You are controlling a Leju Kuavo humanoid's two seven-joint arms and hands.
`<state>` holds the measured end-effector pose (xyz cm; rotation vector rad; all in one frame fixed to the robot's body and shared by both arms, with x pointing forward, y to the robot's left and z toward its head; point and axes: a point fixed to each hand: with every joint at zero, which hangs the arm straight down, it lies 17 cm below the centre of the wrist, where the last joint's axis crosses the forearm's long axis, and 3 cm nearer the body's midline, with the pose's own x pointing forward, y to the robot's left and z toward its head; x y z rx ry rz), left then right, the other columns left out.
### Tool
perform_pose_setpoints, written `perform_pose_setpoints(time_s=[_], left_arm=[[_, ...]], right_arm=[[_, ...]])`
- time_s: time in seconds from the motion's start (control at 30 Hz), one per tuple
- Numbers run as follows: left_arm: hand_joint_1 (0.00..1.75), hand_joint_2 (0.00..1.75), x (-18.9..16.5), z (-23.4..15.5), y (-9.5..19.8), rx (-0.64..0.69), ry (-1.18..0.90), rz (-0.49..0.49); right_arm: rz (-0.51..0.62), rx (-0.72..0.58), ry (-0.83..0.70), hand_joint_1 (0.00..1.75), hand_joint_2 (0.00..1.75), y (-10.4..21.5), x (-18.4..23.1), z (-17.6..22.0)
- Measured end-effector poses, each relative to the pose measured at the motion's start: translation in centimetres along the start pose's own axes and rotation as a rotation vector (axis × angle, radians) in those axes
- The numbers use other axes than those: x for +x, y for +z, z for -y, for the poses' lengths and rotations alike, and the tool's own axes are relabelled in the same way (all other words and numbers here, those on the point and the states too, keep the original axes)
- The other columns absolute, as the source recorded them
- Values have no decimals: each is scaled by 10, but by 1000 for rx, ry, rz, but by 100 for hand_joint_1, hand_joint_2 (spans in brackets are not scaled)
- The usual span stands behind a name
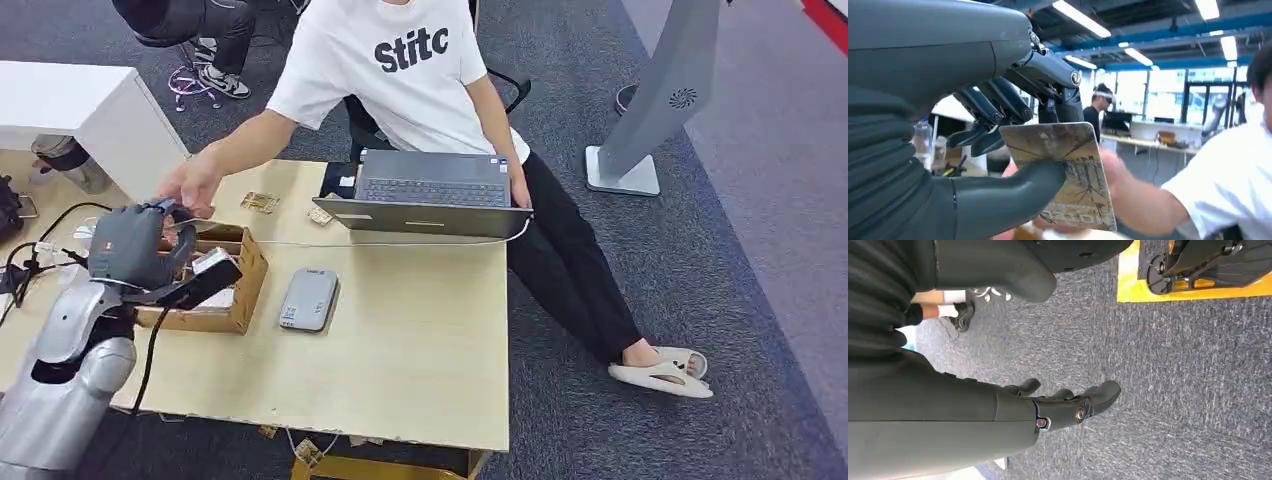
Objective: Pass the card to the sensor for recognition and then transmit it.
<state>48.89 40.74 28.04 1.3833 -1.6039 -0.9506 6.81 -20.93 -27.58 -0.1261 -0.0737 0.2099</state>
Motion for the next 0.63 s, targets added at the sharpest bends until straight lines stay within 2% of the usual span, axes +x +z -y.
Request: perform_pose_setpoints(time_s=[0.17,0.33,0.37,0.63], left_arm=[[175,175,-17,-30,-40,106,-71,-66],[175,175,-32,-42,-77,143,-54,-133],[0,175,-32,-43,-82,149,-39,-139],[0,175,-18,-52,-91,254,26,-134]], right_arm=[[0,-3,21,0,175,0,1,1],[5,-4,29,0,175,0,4,1],[6,-4,30,0,175,0,5,1],[7,-7,36,0,175,0,6,2]])
